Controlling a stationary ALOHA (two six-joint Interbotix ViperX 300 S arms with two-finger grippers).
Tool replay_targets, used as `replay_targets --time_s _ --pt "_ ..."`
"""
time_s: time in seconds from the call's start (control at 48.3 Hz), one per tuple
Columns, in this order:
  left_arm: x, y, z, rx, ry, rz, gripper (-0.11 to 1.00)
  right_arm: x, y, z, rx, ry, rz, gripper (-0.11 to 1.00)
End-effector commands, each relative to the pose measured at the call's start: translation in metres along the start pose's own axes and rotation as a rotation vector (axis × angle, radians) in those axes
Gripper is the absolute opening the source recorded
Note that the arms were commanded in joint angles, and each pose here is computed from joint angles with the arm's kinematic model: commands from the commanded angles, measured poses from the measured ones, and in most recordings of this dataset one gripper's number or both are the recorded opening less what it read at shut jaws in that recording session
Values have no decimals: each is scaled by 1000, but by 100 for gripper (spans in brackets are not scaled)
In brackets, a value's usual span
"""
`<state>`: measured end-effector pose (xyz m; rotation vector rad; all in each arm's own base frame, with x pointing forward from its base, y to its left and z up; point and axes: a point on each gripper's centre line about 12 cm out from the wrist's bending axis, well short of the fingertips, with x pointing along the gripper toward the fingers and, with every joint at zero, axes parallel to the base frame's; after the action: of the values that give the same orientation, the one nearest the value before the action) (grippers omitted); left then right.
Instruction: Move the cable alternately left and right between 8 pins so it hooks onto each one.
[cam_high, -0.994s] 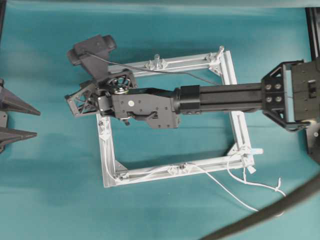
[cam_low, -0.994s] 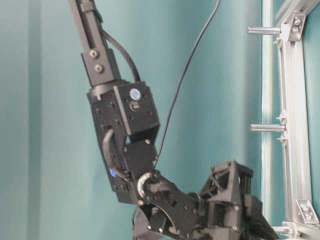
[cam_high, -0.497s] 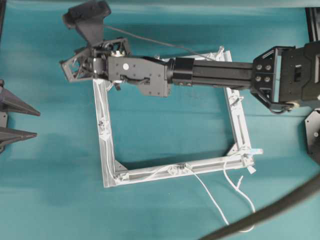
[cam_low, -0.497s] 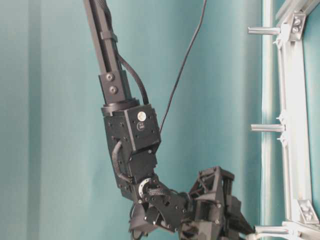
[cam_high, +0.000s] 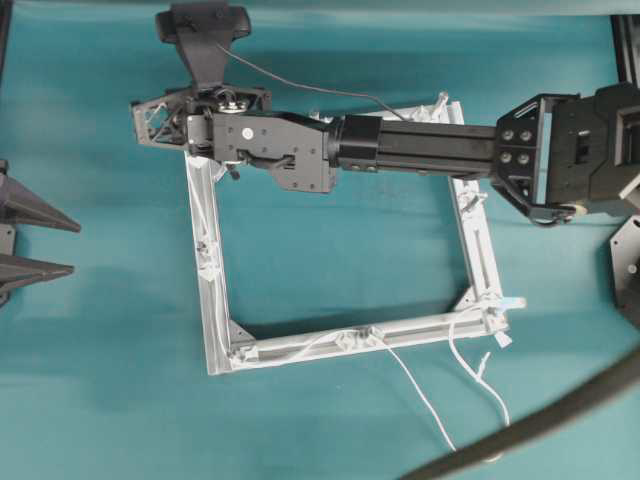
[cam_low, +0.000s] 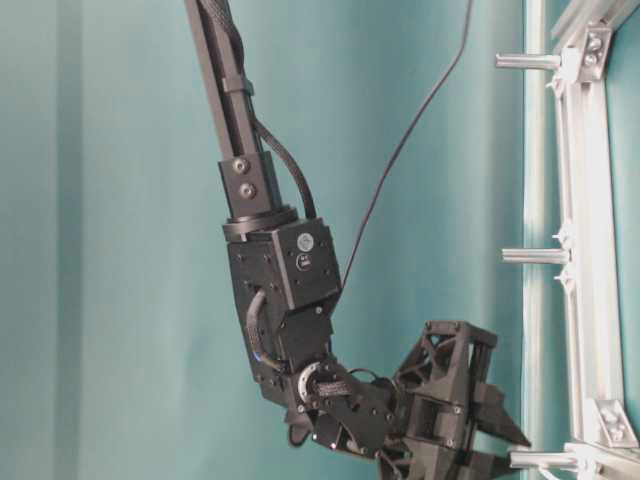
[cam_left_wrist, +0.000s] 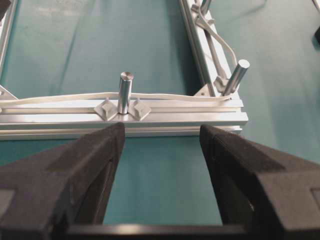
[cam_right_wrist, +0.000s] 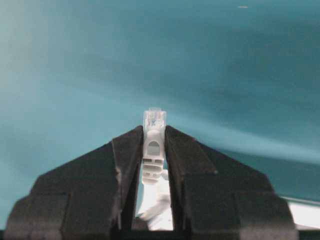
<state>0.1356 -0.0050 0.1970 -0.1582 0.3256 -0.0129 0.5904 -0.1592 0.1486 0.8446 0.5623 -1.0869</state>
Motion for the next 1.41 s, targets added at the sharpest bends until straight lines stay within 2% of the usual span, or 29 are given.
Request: replay_targets --time_s 0.0,0.083,0.29,0.559,0.807,0.994,1.201,1.325,1.387 --pt "0 -2 6 0 -8 -5 64 -18 2 20 54 -40 -14 15" --pt "0 -1 6 -1 -9 -3 64 -18 0 21 92 -59 -38 15" --pt "0 -2 6 0 -8 -5 64 -25 2 19 171 -91 -41 15" --pt "0 -2 6 1 -8 -5 64 -43 7 -3 155 -91 -86 15" --pt "0 -1 7 1 -12 -4 64 -61 5 -21 181 -106 -120 15" --pt "-1 -2 9 3 -10 -6 64 -73 -9 -34 207 -108 -157 15" --pt "-1 -2 9 6 -11 -6 64 -89 -31 -38 332 -144 -172 15" --pt "-1 -2 9 6 -11 -6 64 -95 -40 -43 368 -151 -145 15" --pt "-1 -2 9 6 -11 -6 64 -98 -43 -50 356 -136 -129 15"
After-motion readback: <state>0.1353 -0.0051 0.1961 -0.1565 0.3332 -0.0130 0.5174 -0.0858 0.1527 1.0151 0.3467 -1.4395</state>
